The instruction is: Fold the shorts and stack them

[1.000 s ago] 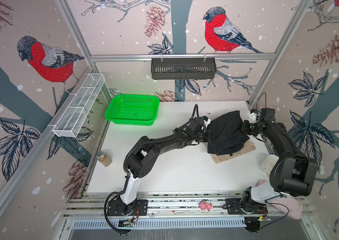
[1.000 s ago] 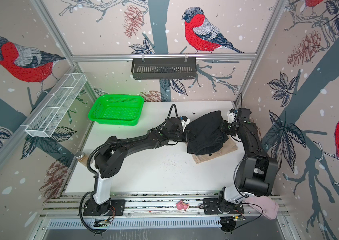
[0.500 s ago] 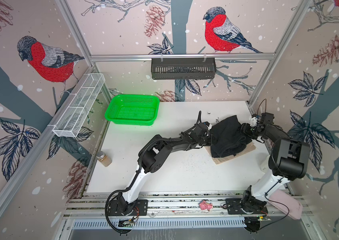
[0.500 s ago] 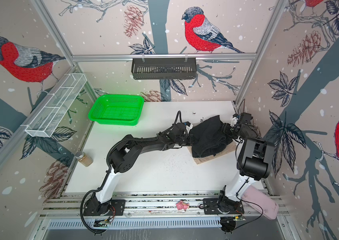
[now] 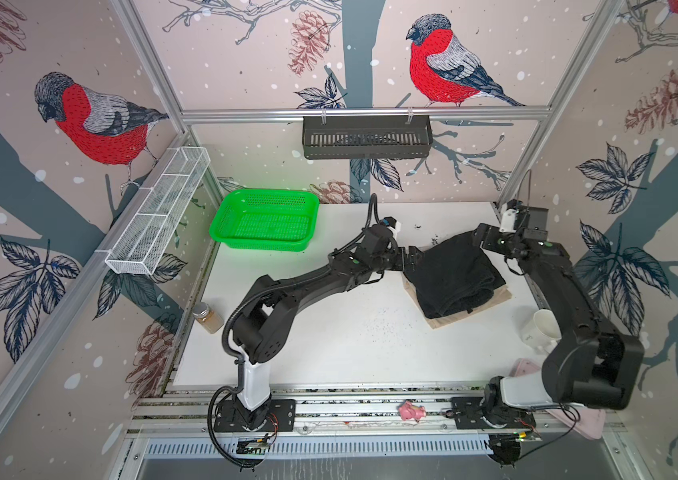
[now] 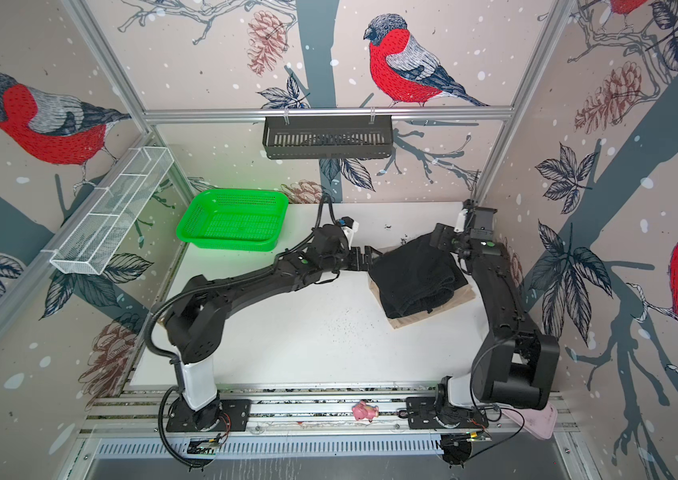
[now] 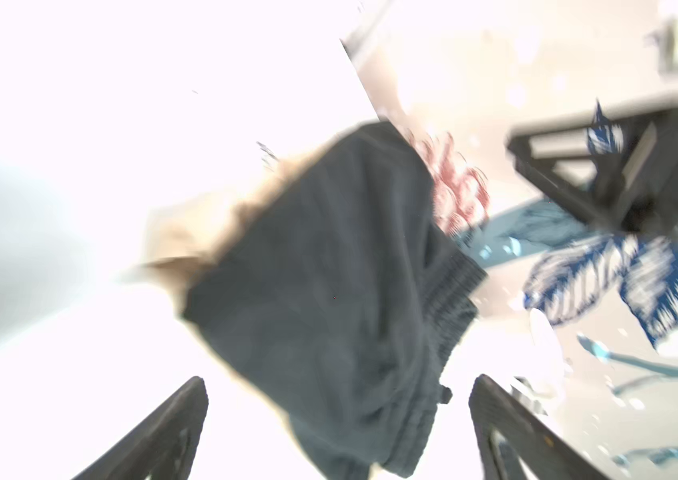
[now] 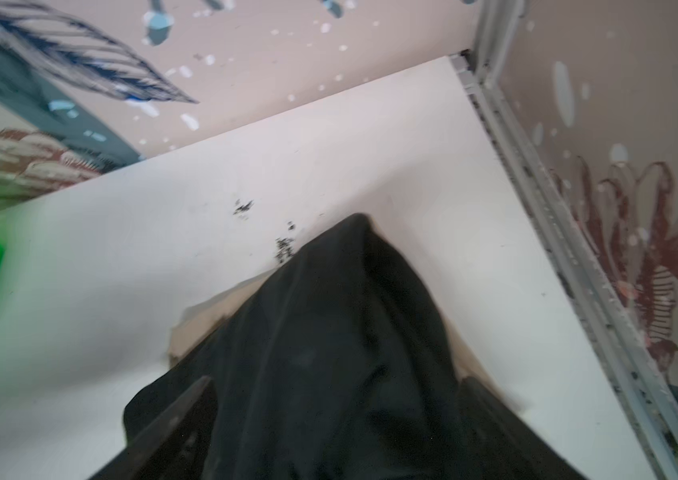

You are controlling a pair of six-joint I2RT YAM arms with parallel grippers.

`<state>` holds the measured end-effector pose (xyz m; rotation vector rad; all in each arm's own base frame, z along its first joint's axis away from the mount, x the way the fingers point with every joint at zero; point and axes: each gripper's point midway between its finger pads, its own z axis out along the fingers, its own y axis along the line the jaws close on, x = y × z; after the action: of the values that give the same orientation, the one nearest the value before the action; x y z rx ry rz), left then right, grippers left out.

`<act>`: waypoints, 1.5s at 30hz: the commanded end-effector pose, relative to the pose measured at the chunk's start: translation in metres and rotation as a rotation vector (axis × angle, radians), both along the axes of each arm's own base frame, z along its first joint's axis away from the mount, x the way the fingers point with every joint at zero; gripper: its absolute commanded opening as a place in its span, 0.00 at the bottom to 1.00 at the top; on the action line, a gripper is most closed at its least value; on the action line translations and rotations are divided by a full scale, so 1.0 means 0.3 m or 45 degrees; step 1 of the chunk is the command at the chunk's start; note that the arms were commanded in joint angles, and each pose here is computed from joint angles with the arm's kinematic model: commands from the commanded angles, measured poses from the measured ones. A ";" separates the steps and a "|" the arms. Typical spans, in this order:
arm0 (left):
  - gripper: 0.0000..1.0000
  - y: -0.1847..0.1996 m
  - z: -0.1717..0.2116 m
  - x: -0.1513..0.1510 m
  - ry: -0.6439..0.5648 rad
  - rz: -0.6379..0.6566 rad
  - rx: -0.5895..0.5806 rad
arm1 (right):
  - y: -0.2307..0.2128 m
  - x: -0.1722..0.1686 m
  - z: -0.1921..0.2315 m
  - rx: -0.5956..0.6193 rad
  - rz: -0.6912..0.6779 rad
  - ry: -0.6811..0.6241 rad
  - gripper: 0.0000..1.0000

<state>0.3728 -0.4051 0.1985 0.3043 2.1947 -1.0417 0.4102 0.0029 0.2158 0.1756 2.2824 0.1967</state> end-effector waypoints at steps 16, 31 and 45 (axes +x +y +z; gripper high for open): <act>0.98 0.552 -0.181 -0.146 0.063 0.385 0.215 | 0.127 -0.191 -0.573 -0.023 -0.086 0.516 0.86; 0.98 0.762 -0.243 -0.132 0.103 0.603 0.357 | -0.114 0.259 -0.658 -0.086 -0.193 0.452 0.90; 0.98 0.986 -0.248 -0.087 -0.041 0.880 0.507 | -0.103 0.580 -0.440 -0.027 -0.078 0.082 0.95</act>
<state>0.3365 -0.1250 0.1130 -0.2385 2.2922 -0.3206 0.5868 -0.0530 0.0715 0.3012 2.3381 0.0100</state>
